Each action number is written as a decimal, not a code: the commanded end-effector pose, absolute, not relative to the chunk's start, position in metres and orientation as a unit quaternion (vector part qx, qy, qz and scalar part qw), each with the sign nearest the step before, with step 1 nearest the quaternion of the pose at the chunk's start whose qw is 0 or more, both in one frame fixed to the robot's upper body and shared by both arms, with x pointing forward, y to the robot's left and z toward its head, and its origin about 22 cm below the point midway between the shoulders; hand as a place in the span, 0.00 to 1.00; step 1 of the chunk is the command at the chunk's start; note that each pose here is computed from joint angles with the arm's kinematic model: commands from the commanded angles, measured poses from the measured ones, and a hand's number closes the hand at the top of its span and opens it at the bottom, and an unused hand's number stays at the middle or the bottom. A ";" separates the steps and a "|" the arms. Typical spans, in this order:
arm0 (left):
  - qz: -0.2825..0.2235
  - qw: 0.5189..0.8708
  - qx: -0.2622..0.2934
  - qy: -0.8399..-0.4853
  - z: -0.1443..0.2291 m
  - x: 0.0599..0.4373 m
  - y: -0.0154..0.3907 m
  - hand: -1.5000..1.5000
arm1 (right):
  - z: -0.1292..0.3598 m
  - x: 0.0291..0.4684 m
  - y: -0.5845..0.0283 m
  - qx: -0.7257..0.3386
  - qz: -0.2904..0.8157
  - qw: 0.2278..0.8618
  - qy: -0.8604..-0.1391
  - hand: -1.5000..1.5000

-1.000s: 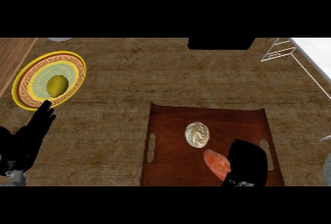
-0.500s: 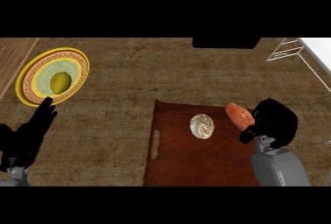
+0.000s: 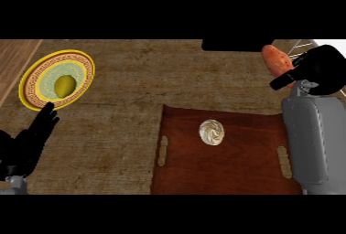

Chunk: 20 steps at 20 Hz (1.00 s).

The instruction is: Pick the sweet potato from the tray and place it in the tiered shelf

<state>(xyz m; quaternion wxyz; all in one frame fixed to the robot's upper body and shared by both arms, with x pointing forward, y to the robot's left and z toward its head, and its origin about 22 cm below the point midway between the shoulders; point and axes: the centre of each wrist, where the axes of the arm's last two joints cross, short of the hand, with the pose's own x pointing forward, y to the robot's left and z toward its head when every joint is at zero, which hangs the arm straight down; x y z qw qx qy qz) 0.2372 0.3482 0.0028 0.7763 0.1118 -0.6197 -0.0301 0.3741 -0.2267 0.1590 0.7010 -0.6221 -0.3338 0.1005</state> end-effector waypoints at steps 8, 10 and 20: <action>-0.025 0.778 0.114 -0.617 0.010 0.242 0.365 0.50 | 0.266 0.366 -0.196 -0.624 -0.064 0.654 -0.423 1.00; -0.019 0.780 0.115 -0.615 0.008 0.245 0.348 0.50 | 0.275 0.358 -0.187 -0.640 -0.076 0.637 -0.423 1.00; -0.022 0.778 0.118 -0.616 -0.014 0.229 0.334 0.50 | 0.328 0.364 -0.211 -0.711 -0.080 0.586 -0.379 1.00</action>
